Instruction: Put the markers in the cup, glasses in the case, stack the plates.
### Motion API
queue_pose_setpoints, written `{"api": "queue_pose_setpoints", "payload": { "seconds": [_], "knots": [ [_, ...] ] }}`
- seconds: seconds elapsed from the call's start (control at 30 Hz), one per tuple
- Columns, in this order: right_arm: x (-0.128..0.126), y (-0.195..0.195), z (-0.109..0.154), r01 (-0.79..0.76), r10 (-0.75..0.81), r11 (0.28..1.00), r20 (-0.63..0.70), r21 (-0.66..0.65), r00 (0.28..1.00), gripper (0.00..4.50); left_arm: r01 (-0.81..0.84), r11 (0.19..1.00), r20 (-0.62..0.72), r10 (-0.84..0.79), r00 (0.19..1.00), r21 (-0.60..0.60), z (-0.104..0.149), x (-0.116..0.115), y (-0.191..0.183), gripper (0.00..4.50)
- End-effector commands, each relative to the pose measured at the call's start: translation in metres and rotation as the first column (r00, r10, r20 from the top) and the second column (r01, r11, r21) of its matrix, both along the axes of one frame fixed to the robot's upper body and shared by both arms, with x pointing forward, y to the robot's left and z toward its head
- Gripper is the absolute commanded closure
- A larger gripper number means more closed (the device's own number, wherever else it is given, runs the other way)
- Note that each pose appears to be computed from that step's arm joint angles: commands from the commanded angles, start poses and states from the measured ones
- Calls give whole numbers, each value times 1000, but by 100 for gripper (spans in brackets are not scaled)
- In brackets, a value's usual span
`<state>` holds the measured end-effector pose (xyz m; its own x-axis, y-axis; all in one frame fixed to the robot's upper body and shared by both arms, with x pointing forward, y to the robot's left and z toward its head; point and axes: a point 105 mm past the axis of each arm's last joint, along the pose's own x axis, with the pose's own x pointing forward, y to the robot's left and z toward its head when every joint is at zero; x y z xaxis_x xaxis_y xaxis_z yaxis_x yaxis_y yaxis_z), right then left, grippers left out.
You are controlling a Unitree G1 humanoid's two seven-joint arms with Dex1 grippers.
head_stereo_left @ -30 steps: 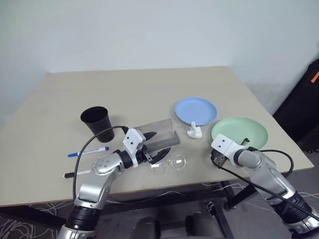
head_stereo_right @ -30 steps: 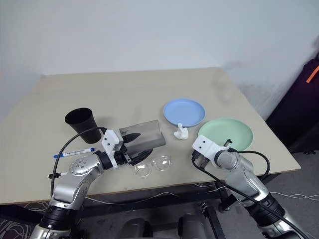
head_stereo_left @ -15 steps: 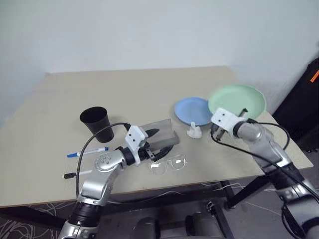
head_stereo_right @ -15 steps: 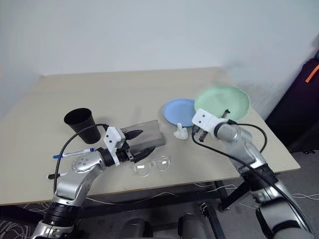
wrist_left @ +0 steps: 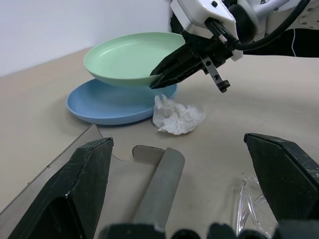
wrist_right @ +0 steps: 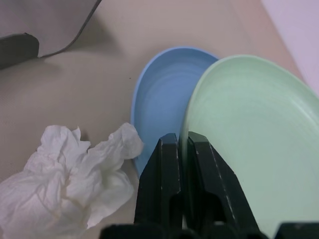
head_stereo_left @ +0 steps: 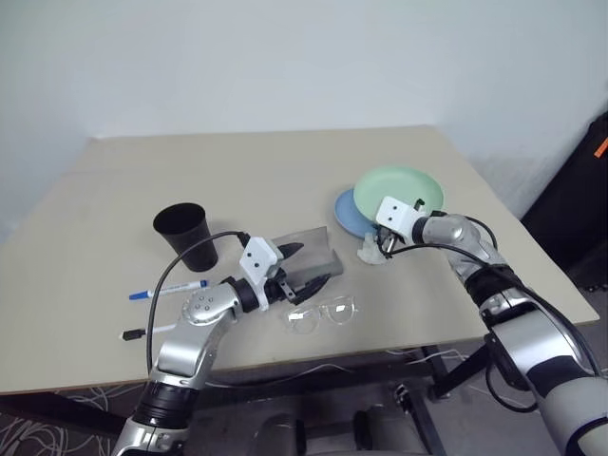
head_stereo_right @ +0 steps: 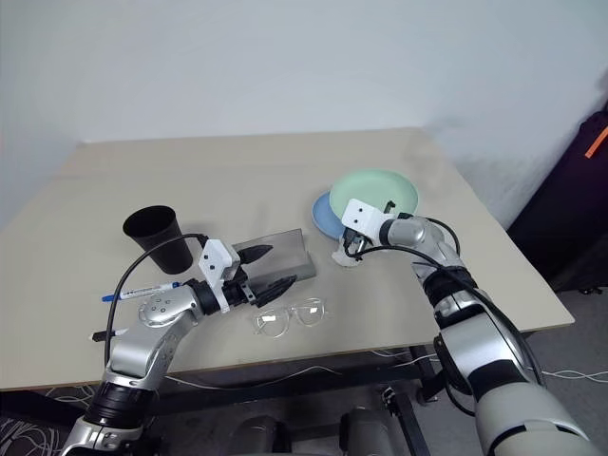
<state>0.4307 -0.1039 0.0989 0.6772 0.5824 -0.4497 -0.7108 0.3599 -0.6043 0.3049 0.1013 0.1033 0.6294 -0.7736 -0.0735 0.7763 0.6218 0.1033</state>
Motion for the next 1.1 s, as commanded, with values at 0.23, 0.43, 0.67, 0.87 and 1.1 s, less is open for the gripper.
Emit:
{"api": "queue_pose_setpoints", "payload": {
  "seconds": [0.23, 0.43, 0.67, 0.87, 1.1],
  "knots": [
    [10, 5, 47, -37, 22, 992, 122, 123, 992, 100, 4, 1000, 58, -3, 998, -9, 15, -1, -1, 0],
    [2, 5, 58, -46, 47, 955, 2, 292, 999, 67, 10, 1000, 59, -10, 998, -8, 16, 1, -2, 0],
    [-37, -7, 47, 5, 110, 923, -275, 386, 955, 67, 4, 1000, 62, -3, 998, -3, 17, 4, 3, 0],
    [-52, -15, 23, 127, 34, 920, -397, 370, 917, 67, -8, 1000, 67, 8, 998, 4, 19, 8, 9, 0],
    [-46, -7, -2, 200, -51, 924, -415, 325, 908, 67, -4, 1000, 70, 3, 998, 9, 20, 9, 9, 0]
  ]
}}
